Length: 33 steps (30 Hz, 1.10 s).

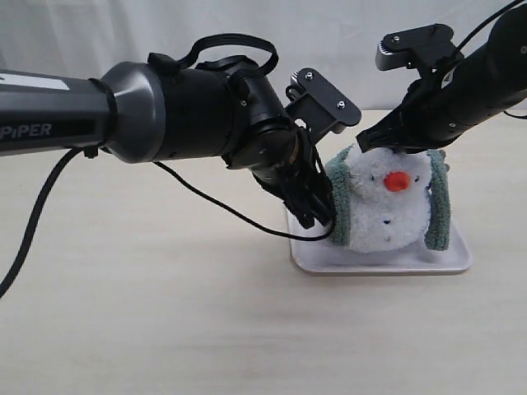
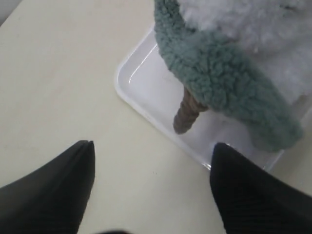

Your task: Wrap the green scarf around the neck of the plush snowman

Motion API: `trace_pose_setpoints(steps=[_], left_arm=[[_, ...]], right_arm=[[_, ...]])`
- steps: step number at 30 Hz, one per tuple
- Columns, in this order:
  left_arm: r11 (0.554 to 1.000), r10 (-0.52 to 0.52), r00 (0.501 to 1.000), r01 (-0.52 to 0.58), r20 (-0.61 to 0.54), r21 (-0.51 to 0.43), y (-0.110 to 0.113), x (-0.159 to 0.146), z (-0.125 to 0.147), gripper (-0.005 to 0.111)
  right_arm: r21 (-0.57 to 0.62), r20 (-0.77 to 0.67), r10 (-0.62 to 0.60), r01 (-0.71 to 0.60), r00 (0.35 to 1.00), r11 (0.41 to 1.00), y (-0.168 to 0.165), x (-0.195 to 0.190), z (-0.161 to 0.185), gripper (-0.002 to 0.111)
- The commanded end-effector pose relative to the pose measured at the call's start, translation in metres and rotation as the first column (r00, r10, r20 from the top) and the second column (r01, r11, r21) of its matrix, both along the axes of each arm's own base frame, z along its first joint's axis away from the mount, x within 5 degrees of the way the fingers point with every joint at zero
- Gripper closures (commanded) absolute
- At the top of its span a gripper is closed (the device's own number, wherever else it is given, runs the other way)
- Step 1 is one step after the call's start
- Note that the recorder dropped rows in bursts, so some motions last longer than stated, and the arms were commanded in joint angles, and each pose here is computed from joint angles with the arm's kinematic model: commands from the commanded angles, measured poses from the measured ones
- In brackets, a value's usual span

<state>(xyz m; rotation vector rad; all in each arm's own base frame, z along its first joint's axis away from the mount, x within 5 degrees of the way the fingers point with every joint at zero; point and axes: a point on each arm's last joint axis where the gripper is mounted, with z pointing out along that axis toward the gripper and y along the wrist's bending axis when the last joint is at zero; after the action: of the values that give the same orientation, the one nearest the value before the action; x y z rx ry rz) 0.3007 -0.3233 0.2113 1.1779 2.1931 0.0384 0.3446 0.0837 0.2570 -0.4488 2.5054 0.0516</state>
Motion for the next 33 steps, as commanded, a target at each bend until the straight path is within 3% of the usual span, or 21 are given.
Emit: trace_pose_setpoints(steps=[1, 6, 13, 17, 22, 25, 33], left_arm=[[0.994, -0.09, 0.996, 0.089, 0.008, 0.055, 0.004, -0.005, 0.002, 0.042], [0.96, -0.26, 0.965, 0.263, -0.04, 0.099, 0.006, -0.017, -0.012, 0.042], [0.943, -0.324, 0.939, 0.33, -0.117, 0.04, 0.003, -0.028, -0.021, 0.042], [0.974, -0.206, 0.959, 0.181, -0.195, -0.138, -0.001, -0.032, -0.012, 0.046], [0.922, -0.097, 0.961, -0.011, -0.259, -0.387, -0.013, -0.033, -0.006, 0.067], [0.9, -0.05, 0.946, -0.097, -0.321, -0.426, -0.015, -0.031, -0.013, 0.07], [0.89, 0.012, 0.949, -0.154, -0.314, -0.43, -0.018, -0.017, -0.042, 0.05]], right_arm=[[-0.004, -0.043, -0.006, 0.006, 0.999, 1.0, -0.001, -0.002, -0.006, 0.104], [-0.004, -0.043, -0.006, 0.006, 0.999, 1.0, -0.001, -0.002, -0.006, 0.104], [-0.005, -0.045, -0.006, 0.005, 0.999, 1.0, -0.001, -0.002, -0.006, 0.104], [-0.005, -0.047, -0.006, 0.005, 0.999, 1.0, -0.001, -0.002, -0.006, 0.104], [-0.006, -0.049, -0.006, 0.005, 0.999, 1.0, -0.001, -0.003, -0.006, 0.104], [-0.01, -0.065, -0.006, 0.005, 0.998, 1.0, -0.002, -0.004, -0.007, 0.104], [-0.01, -0.065, -0.006, 0.005, 0.998, 1.0, -0.002, -0.004, -0.007, 0.104]])
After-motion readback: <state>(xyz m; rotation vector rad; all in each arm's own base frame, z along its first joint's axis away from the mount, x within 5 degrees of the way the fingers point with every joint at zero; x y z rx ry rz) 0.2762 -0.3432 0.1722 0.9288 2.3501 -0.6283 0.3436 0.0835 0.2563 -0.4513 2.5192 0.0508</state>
